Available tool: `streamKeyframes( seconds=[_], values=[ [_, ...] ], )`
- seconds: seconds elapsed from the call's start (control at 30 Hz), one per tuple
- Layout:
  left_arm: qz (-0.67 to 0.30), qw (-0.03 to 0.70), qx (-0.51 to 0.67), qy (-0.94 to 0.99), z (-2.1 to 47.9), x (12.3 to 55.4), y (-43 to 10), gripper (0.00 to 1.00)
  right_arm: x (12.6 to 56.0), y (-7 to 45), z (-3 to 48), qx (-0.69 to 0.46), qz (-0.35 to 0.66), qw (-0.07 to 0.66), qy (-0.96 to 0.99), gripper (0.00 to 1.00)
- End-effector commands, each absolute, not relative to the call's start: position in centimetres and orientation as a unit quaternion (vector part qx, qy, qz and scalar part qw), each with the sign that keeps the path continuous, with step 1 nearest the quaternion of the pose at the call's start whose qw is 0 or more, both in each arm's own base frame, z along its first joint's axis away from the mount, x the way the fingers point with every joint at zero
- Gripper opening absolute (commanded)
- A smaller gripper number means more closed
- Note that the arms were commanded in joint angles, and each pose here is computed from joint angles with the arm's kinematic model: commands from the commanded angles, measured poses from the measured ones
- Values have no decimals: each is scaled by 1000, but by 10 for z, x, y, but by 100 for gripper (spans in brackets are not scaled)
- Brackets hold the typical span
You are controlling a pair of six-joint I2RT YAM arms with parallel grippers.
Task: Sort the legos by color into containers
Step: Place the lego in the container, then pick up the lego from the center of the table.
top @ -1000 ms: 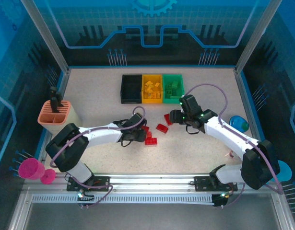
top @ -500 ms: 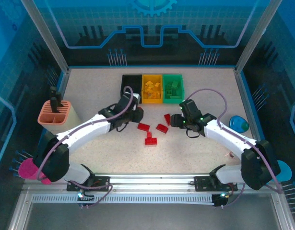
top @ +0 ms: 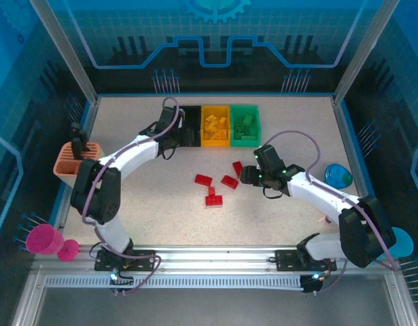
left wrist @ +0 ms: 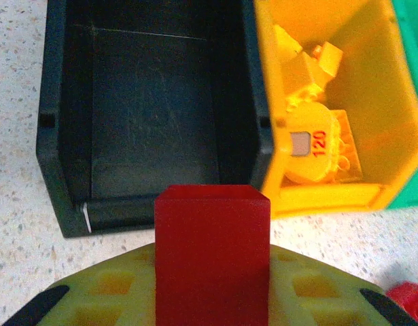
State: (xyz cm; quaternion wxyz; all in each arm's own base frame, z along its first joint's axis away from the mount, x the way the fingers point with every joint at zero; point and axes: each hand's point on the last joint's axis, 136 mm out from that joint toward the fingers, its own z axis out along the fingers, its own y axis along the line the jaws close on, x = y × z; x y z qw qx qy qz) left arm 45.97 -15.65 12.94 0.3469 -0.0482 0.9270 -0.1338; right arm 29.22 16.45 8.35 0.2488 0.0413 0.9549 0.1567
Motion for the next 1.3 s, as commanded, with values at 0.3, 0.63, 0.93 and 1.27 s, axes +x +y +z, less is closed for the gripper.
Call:
streamKeyframes(
  seconds=[0.3, 0.63, 0.93, 1.27],
  values=[
    [-133, 353, -58, 924, 129, 528, -152, 68, 290, 171, 84, 35, 165, 246, 955, 58],
    [-177, 397, -62, 898, 184, 490, -151, 89, 291, 167, 84, 28, 145, 249, 957, 60],
    [-177, 408, -48, 894, 193, 409, -148, 83, 317, 184, 84, -3, 128, 231, 964, 62],
    [-172, 398, -47, 900, 180, 346, -137, 81, 346, 199, 59, -40, 59, 174, 982, 62]
  ],
)
